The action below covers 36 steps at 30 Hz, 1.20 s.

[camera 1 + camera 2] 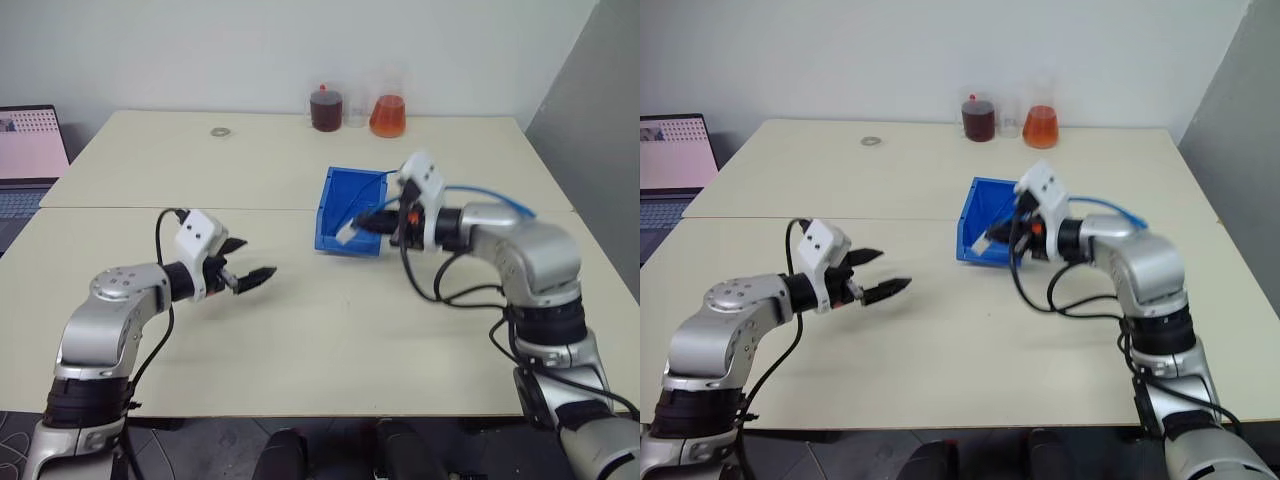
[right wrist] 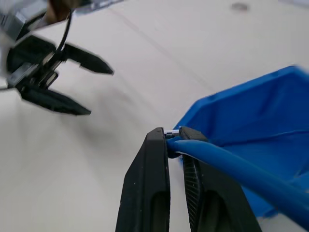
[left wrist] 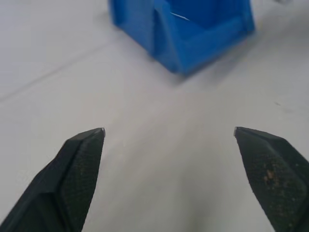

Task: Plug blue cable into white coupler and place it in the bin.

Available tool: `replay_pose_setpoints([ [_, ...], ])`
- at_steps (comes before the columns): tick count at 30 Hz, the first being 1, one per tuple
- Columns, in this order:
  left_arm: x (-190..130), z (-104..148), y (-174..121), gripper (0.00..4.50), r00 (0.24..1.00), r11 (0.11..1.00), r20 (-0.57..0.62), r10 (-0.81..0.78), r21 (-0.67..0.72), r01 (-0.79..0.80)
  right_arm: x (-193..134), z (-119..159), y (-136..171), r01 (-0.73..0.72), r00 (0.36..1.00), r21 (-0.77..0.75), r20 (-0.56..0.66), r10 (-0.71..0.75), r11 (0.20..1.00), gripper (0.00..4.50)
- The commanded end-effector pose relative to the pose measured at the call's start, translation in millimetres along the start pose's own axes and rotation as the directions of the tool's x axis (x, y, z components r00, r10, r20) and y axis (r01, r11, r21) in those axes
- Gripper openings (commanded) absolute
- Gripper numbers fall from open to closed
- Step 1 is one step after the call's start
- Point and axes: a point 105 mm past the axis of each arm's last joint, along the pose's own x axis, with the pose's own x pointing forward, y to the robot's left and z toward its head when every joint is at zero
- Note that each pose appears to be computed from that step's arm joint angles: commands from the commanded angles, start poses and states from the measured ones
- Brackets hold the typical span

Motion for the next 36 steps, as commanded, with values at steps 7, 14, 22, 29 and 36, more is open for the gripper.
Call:
replay_pose_setpoints([
  [7,16.4,51.9,-15.2,4.50,0.993,0.998,0.118,-0.019,0.060,0.012,44.3,1.0,-51.0,0.052,0.996,0.083,-0.077,-0.046,0.995,0.11],
  [14,28.1,56.8,-27.5,4.50,0.991,0.994,0.120,-0.066,0.097,0.055,67.0,-12.7,-62.7,0.143,0.978,0.124,-0.169,-0.121,0.982,1.82],
  [22,29.4,53.1,-29.7,4.50,0.990,0.992,0.114,-0.080,0.107,0.068,53.1,8.2,-81.9,0.233,0.967,0.117,-0.129,-0.218,0.965,3.71],
  [29,31.2,51.3,-35.3,4.50,0.986,0.987,0.111,-0.125,0.115,0.112,18.5,11.1,-111.1,0.340,0.936,0.099,-0.134,-0.326,0.935,4.05],
  [36,31.4,45.4,-35.9,4.50,0.983,0.986,0.115,-0.141,0.107,0.128,-14.4,6.9,-120.4,0.324,0.944,0.231,-0.142,-0.297,0.918,4.23],
])
